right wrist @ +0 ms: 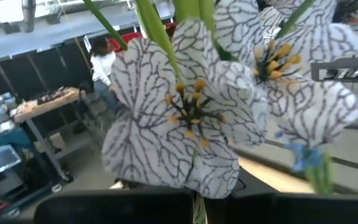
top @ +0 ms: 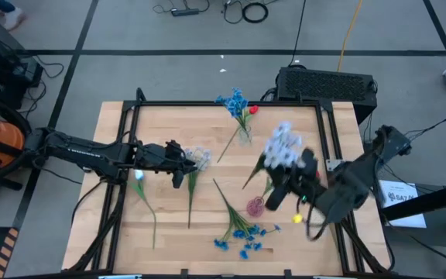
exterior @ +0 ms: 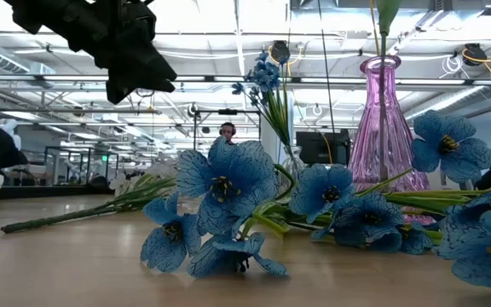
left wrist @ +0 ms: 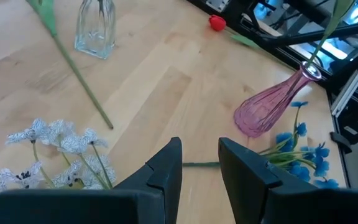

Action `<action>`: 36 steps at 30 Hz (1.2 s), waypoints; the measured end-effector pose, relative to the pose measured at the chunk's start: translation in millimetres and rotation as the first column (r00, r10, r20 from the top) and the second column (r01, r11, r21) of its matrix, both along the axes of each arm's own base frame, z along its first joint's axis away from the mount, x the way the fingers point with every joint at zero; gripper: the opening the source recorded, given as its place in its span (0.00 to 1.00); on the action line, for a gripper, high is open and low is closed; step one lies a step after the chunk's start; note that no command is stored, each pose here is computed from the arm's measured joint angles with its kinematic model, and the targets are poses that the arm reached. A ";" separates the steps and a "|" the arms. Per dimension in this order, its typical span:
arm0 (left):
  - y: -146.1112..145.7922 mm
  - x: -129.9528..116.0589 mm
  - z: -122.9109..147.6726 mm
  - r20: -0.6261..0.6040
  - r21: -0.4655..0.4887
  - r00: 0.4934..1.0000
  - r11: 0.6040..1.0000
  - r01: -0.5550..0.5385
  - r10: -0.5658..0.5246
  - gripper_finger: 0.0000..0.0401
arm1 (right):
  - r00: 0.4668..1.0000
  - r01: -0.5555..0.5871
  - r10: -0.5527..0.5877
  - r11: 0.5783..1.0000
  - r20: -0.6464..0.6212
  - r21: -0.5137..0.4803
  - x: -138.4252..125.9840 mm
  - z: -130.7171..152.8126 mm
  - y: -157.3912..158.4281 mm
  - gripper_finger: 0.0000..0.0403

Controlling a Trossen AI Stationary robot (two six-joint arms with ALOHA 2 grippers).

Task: Sort flowers into vase by color
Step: Put the right white flowers into the violet transparent vase

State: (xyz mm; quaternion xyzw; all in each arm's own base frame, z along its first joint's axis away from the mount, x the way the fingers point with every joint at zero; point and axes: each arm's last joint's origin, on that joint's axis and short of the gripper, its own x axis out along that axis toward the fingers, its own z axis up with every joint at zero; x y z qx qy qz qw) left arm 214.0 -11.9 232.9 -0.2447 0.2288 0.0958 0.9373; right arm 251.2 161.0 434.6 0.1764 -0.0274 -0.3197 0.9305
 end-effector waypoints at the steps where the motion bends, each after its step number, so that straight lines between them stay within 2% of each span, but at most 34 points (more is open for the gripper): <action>1: 0.0 0.0 0.1 0.001 0.000 1.000 1.000 0.000 0.000 0.28 | 1.000 0.009 -0.009 1.000 0.006 0.006 1.8 -4.7 6.4 0.00; 7: 0.0 0.1 0.1 0.001 -0.004 1.000 1.000 0.000 0.000 0.28 | 1.000 -0.016 0.016 0.999 0.018 0.028 5.6 -24.4 36.6 0.00; 17: -0.7 0.1 0.1 0.001 -0.014 1.000 1.000 0.020 -0.020 0.28 | 0.999 -0.006 0.003 0.998 -0.051 -0.064 8.9 -58.2 67.2 0.00; 26: -0.7 0.1 0.1 0.001 -0.014 1.000 1.000 0.020 -0.020 0.28 | 0.996 0.014 -0.016 1.000 -0.092 -0.017 0.6 -87.9 58.9 0.00; 29: -0.7 0.1 0.1 0.000 -0.013 1.000 1.000 0.021 -0.021 0.28 | 0.993 0.016 -0.014 1.000 -0.114 0.015 -4.6 -93.1 53.7 0.00; 36: -0.7 0.1 0.1 0.000 -0.011 1.000 1.000 0.021 -0.021 0.28 | 0.987 0.028 -0.024 0.999 -0.159 0.023 -12.1 -97.8 46.1 0.00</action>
